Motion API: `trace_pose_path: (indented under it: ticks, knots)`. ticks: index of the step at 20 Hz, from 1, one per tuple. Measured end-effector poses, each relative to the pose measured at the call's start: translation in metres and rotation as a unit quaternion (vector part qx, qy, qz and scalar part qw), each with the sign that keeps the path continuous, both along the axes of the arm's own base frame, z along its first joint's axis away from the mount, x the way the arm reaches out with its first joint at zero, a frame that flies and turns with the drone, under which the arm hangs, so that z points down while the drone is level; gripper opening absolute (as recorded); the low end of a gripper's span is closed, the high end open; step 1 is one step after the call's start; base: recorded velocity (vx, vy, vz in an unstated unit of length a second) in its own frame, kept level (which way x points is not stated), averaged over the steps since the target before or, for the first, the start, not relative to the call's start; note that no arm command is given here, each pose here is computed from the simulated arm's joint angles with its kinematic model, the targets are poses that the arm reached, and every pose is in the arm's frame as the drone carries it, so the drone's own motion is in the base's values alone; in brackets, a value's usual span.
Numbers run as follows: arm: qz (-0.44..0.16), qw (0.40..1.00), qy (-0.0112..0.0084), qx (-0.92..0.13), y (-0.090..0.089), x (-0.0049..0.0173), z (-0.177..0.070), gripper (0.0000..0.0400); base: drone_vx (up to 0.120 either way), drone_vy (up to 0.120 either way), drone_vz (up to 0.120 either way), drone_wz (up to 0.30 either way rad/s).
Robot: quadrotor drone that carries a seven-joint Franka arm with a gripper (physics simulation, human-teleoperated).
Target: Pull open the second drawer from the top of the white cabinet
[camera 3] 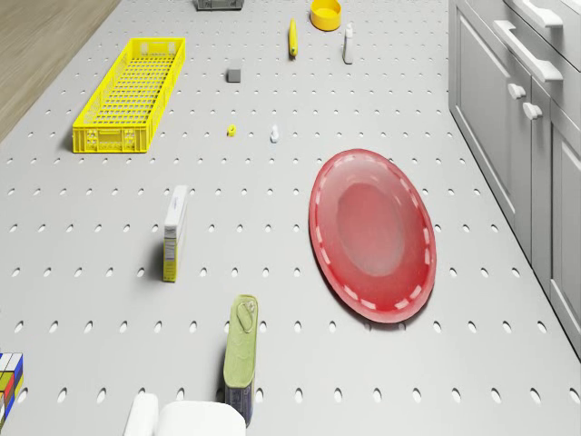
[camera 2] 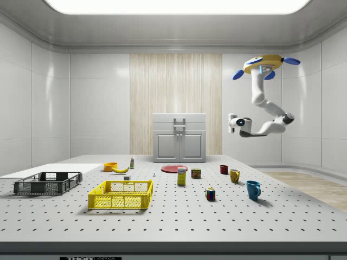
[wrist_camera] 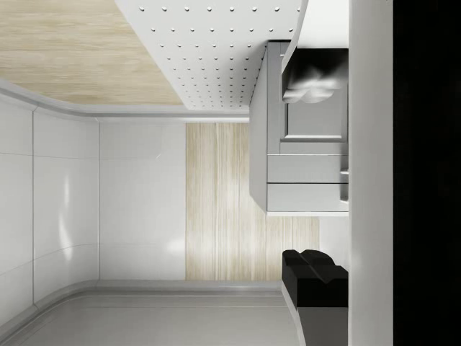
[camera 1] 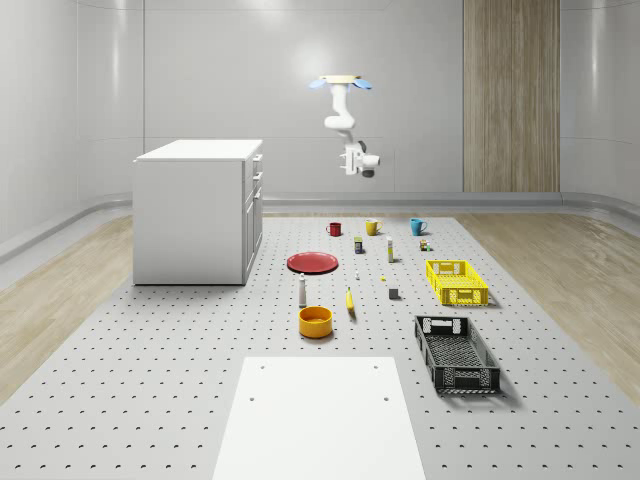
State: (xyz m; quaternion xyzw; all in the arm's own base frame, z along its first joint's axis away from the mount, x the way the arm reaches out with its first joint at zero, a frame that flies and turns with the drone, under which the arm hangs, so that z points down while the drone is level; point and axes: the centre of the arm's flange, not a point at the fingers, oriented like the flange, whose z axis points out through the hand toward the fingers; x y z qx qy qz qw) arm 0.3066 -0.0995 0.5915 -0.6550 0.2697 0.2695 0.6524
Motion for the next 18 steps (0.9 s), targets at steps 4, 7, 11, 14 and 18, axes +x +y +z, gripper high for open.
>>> trace_pose_path:
  ticks: [4, 7, 11, 14, 18]
  knots:
    - [0.000, 1.000, 0.0000, 0.001, 0.0000, 0.0000, -0.0001, 0.0300, 0.120, -0.120, 0.000, 0.000]
    - [0.000, 1.000, 0.0001, 0.001, 0.0000, 0.0000, -0.0002, 0.0300, 0.120, -0.120, 0.000, 0.000]
    - [0.000, 1.000, 0.0001, 0.001, 0.0000, 0.0000, -0.0003, 0.0300, 0.120, -0.120, 0.000, 0.000]
    - [0.000, 1.000, 0.0002, 0.001, 0.0000, 0.0000, -0.0003, 0.0300, 0.120, -0.120, 0.000, 0.000]
    - [0.000, 1.000, 0.0002, 0.001, -0.0001, 0.0000, -0.0003, 0.0300, 0.120, -0.120, 0.000, 0.000]
